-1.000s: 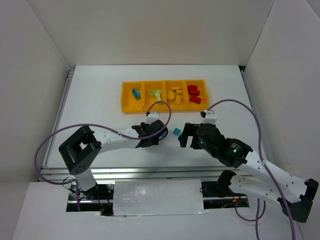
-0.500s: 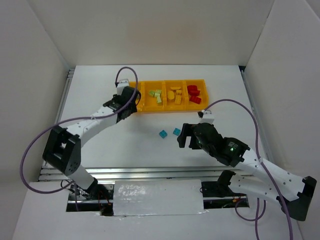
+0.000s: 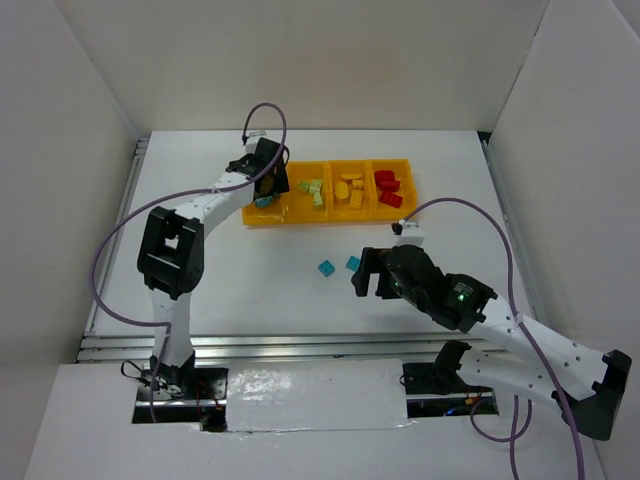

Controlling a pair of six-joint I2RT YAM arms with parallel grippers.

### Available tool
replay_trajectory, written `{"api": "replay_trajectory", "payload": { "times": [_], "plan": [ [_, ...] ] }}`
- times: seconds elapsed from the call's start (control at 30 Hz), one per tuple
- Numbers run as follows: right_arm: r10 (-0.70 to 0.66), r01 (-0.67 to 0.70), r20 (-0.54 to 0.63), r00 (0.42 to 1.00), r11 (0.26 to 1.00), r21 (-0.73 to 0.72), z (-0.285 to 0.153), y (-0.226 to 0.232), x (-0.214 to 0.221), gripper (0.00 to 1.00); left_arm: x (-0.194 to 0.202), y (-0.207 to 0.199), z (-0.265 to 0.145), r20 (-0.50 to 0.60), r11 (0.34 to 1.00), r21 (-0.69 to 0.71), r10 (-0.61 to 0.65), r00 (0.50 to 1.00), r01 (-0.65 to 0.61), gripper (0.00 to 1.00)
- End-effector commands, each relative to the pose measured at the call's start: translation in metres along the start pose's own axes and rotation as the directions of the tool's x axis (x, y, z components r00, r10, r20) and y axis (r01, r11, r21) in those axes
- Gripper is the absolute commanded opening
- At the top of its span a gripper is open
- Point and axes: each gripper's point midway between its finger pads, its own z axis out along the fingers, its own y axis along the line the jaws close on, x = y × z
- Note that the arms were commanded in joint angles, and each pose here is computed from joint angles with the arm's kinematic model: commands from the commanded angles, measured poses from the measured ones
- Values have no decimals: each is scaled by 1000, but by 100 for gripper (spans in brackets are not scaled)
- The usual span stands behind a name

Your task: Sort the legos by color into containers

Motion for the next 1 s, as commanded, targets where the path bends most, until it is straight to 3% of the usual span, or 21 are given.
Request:
{"api": "replay_trajectory", "payload": {
  "times": [0.0, 0.17, 0.3, 0.57, 0.83, 0.97],
  "plan": [
    [-9, 10, 35, 999, 1000, -10, -4, 5, -12, 100, -21, 6, -27, 49, 999, 13, -50, 998, 50, 99],
    [-4, 3, 47, 999, 1000, 19, -1, -1, -12, 100, -18, 0, -84, 69, 987, 94, -135, 988, 129, 100],
    [33, -36, 69, 997, 998, 52, -2, -8, -16, 100, 31, -27, -128, 35, 978, 166, -134, 990, 126, 99],
    [114, -136, 178, 977, 983, 120, -25, -29, -36, 100, 126, -82, -171, -141, 922, 240, -276, 951, 304, 98],
    [135, -150, 171, 976, 986, 75, -29, -29, -30, 100, 177, -124, -147, -262, 959, 52, -256, 931, 279, 92],
    [127, -138, 164, 978, 989, 56, -31, -28, -28, 100, 196, -123, -135, -280, 957, 6, -277, 919, 290, 87]
  ]
}}
